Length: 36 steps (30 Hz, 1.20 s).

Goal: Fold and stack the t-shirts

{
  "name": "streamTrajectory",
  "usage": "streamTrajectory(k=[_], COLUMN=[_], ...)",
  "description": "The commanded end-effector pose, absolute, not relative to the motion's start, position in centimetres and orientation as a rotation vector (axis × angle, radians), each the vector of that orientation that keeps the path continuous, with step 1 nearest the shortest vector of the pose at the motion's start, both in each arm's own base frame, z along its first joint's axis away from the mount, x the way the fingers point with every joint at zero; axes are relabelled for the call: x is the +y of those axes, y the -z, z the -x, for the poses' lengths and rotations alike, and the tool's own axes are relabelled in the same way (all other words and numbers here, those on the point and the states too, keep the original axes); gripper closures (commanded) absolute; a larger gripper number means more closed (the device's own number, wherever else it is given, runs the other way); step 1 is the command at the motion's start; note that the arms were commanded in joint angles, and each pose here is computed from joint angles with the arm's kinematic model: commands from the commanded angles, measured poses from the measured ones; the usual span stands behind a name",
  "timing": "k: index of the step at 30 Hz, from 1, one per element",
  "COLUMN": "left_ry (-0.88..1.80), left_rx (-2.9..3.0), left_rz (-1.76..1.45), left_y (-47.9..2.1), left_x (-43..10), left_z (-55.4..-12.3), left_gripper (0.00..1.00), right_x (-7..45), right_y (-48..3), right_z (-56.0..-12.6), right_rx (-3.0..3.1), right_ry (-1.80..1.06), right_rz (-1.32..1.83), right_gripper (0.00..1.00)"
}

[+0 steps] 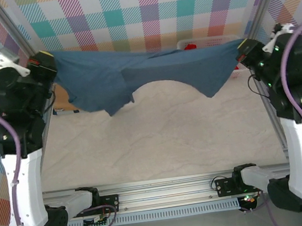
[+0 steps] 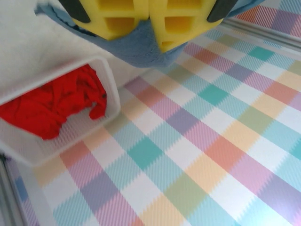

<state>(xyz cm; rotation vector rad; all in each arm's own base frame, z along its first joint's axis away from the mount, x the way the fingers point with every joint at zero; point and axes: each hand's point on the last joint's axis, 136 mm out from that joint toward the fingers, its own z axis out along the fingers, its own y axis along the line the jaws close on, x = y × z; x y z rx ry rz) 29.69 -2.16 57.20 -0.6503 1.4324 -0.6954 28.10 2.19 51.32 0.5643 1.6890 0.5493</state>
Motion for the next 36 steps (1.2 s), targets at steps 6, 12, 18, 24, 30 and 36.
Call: streamTrajectory(k=[6,12,18,24,30,36], left_ry=[0.729,0.803,0.855,0.856,0.801,0.759], left_rx=[1.504,1.569,1.549,1.481,1.708,2.001], left_rz=[0.611,0.561,0.512,0.511,0.592,0.799], left_y=[-58.0,-56.4,-58.4,-61.4,-54.7,-37.0], left_x=[-4.0,-6.1,-6.8,-5.7,-6.1,-6.5], left_z=[-35.3,-42.4,-45.1,-43.0,-40.2,-35.0], left_gripper=[1.0,1.0,1.0,1.0,1.0,1.0], right_x=[2.1,2.7,2.4,1.3,1.8,2.9], right_y=[-53.0,-51.3,-51.3,-52.0,-47.5,-34.1], right_z=[-31.0,-35.9,-38.6,-38.0,-35.3,-31.2], right_rx=[1.647,1.718,1.728,1.721,1.837,2.108], right_ry=[-0.533,-0.529,-0.543,-0.537,-0.573,-0.615], right_rz=[-0.564,-0.56,-0.581,-0.606,-0.669,-0.845], right_gripper=[1.0,1.0,1.0,1.0,1.0,1.0])
